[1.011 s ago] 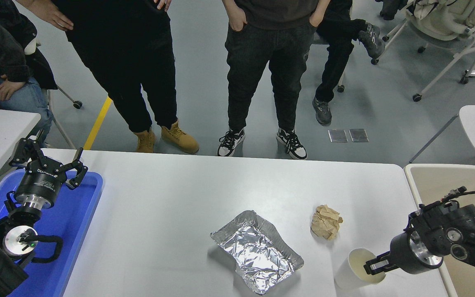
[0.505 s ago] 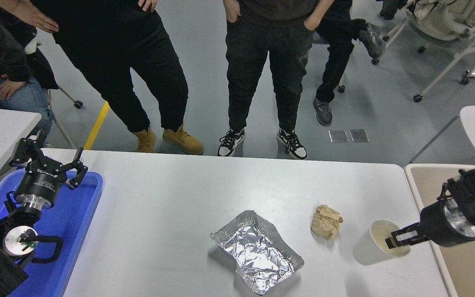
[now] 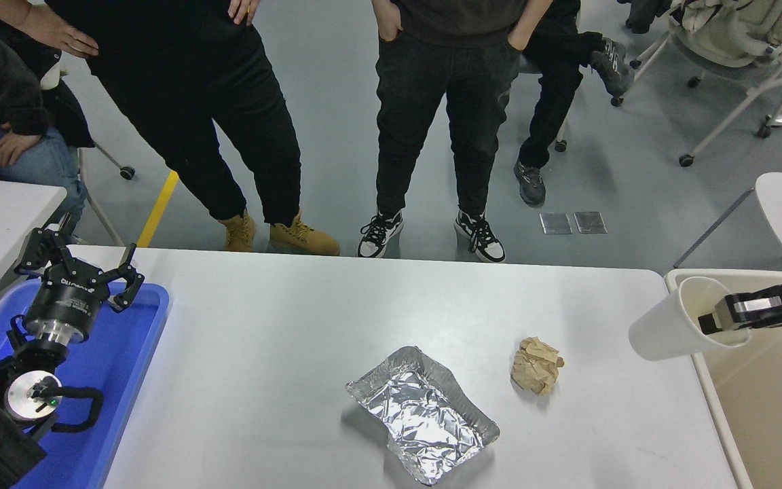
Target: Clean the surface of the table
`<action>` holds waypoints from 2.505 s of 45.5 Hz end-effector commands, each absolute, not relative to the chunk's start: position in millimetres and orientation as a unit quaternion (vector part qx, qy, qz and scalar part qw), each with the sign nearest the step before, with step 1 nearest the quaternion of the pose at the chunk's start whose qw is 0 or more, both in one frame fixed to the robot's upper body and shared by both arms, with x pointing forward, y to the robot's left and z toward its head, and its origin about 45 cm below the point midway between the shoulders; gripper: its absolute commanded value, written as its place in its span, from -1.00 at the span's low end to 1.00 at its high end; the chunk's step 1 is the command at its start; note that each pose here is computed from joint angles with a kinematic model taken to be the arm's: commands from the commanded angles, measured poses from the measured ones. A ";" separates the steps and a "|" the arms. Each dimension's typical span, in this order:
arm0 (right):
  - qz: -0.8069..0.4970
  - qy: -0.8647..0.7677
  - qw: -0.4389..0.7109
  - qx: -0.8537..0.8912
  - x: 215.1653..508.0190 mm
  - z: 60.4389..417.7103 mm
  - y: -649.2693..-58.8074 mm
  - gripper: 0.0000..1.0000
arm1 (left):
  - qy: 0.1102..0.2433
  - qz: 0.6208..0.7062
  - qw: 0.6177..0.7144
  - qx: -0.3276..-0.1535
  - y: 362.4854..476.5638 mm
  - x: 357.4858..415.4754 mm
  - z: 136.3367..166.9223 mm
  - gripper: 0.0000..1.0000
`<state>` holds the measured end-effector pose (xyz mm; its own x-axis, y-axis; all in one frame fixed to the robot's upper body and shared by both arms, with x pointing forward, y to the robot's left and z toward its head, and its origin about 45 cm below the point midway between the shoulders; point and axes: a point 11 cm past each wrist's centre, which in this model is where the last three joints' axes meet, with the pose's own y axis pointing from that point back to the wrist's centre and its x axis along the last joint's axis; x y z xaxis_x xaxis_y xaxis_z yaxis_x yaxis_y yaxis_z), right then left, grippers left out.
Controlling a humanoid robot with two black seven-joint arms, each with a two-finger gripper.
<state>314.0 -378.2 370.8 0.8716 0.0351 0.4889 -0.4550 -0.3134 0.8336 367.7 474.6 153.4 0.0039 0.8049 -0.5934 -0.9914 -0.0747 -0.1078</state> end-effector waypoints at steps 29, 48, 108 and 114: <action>0.120 -0.317 0.579 0.741 345.0 395.2 -492.1 -1.00 | 0.176 0.683 0.657 -0.265 474.6 367.7 153.4 1.00; -0.043 -0.445 0.571 0.689 337.7 333.0 -591.9 -1.00 | 0.176 0.683 0.657 -0.265 474.6 367.7 153.4 1.00; -0.184 -0.720 0.485 0.461 320.4 194.8 -639.9 -1.00 | 0.176 0.683 0.657 -0.265 474.6 367.7 153.4 1.00; -0.191 -0.738 0.466 0.449 320.3 185.4 -636.3 -1.00 | 0.176 0.683 0.657 -0.265 474.6 367.7 153.4 1.00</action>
